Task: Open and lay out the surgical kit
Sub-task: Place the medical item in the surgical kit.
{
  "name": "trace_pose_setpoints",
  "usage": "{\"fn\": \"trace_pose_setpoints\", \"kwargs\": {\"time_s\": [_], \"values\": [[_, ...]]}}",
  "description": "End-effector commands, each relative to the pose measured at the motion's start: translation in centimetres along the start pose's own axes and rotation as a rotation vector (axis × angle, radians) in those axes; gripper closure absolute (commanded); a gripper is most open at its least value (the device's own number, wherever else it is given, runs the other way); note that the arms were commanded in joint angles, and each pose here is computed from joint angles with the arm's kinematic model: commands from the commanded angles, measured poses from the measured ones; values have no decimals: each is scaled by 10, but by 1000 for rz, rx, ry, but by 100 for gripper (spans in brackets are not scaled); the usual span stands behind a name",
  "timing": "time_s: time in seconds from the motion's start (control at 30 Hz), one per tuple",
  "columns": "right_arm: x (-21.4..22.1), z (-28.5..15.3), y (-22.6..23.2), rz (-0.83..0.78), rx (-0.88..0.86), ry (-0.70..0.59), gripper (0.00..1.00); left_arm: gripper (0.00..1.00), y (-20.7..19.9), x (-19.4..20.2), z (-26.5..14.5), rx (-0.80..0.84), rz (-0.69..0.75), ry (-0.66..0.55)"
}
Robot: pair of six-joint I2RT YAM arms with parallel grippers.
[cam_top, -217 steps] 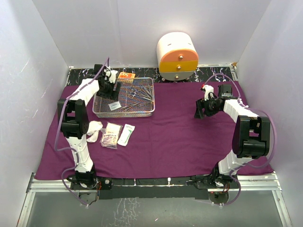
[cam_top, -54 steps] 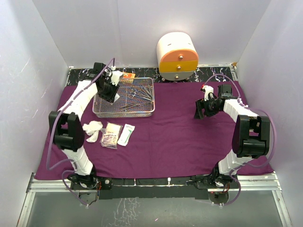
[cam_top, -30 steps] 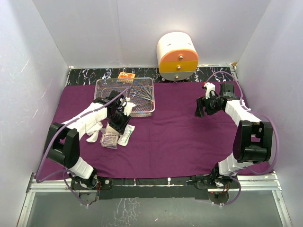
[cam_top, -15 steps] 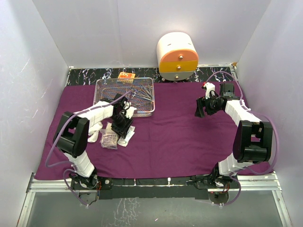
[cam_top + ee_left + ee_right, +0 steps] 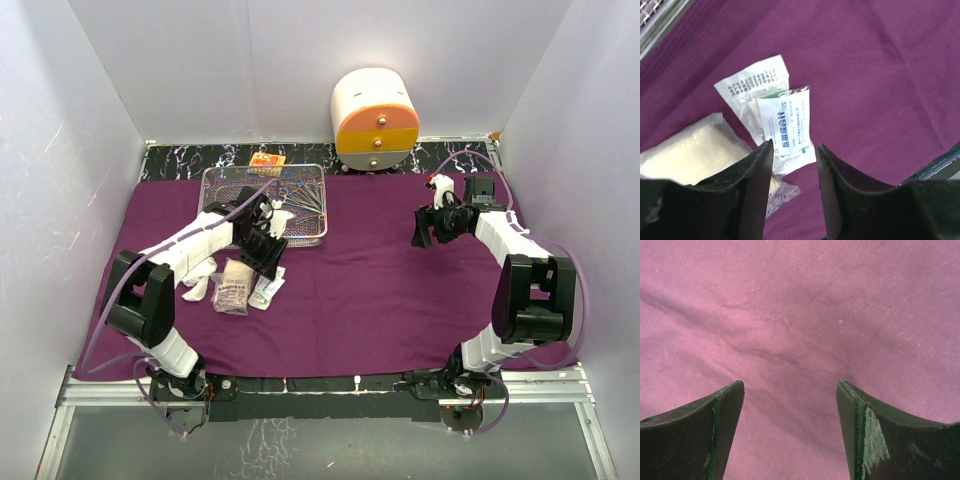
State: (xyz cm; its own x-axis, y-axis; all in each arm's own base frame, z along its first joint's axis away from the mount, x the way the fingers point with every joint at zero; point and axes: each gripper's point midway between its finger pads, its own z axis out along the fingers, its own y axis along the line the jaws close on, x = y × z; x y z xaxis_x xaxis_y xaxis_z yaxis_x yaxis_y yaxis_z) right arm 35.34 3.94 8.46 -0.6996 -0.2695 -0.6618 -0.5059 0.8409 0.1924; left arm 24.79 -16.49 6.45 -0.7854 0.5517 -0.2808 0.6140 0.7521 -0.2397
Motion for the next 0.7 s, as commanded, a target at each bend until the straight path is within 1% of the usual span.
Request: {"fn": "trace_pose_setpoints", "kwargs": {"time_s": [0.0, 0.33, 0.67], "values": [[-17, -3, -8, -38, 25, -53, 27, 61, -18, -21, -10, 54, 89, -77], [-14, -1, -8, -34, 22, -47, 27, 61, -41, -22, 14, 122, 172, -24], [-15, -2, -8, -36, 23, -47, 26, 61, -30, -21, 32, 86, 164, 36]]}}
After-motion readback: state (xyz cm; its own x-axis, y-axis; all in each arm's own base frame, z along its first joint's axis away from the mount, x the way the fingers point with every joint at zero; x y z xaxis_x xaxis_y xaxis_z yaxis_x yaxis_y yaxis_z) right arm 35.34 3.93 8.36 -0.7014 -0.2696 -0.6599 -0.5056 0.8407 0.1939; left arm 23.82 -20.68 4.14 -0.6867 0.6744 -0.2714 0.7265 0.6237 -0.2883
